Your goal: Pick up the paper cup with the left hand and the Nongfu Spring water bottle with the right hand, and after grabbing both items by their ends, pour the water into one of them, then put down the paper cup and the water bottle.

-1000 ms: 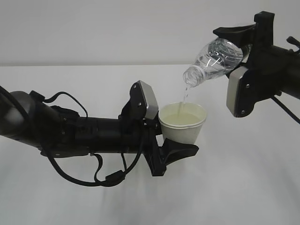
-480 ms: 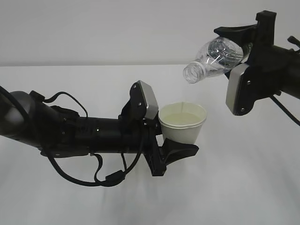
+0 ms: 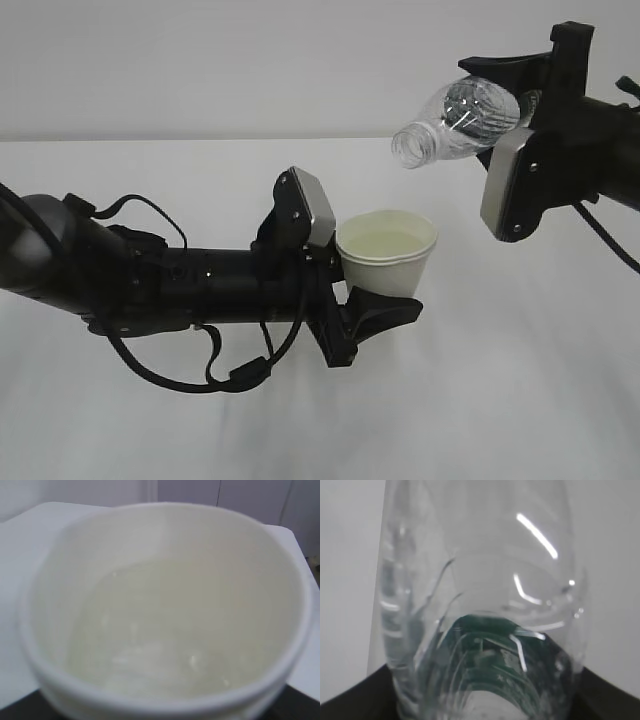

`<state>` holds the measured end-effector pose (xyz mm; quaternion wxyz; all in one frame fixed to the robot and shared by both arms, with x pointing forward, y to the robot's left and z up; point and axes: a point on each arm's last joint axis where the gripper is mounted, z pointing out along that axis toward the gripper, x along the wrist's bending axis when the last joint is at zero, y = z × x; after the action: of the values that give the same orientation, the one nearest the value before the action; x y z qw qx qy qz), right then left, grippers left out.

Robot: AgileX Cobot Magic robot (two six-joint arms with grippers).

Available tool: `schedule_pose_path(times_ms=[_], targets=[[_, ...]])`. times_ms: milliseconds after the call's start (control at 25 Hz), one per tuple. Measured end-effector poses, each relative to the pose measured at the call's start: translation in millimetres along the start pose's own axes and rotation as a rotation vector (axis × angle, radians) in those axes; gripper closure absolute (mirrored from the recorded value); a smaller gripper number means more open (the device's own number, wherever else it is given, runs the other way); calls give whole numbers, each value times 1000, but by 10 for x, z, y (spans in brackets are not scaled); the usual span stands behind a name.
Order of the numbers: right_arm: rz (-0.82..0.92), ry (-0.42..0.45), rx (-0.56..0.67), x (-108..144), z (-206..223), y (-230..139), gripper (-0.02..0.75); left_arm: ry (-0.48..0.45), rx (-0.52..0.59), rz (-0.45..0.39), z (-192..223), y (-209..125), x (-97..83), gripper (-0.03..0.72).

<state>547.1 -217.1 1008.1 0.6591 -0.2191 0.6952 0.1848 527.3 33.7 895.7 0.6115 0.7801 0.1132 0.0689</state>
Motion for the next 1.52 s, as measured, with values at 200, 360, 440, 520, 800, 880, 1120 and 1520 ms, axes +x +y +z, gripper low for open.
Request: schedule_pose_path(times_ms=[200, 360, 440, 520, 800, 880, 1120, 1520], targets=[[54, -9, -4, -9, 0, 3, 267, 5, -3, -2, 0, 2, 5, 238], [94, -14, 1, -13, 0, -1, 267, 5, -3, -2, 0, 2, 5, 238], [115, -15, 2, -14, 0, -3, 267, 5, -3, -2, 0, 2, 5, 238], [144, -16, 4, -15, 0, -4, 267, 5, -3, -2, 0, 2, 5, 238], [273, -38, 29, -31, 0, -31, 267, 26, 13, -11, -1, -12, 23, 238], [300, -42, 33, -34, -1, -35, 267, 30, 18, -12, -1, -17, 27, 238], [412, -73, 58, -55, -3, -64, 267, 34, 21, -14, -1, -19, 31, 238], [586, -120, 102, -58, -23, -110, 267, 39, 18, -18, -1, -17, 36, 238]])
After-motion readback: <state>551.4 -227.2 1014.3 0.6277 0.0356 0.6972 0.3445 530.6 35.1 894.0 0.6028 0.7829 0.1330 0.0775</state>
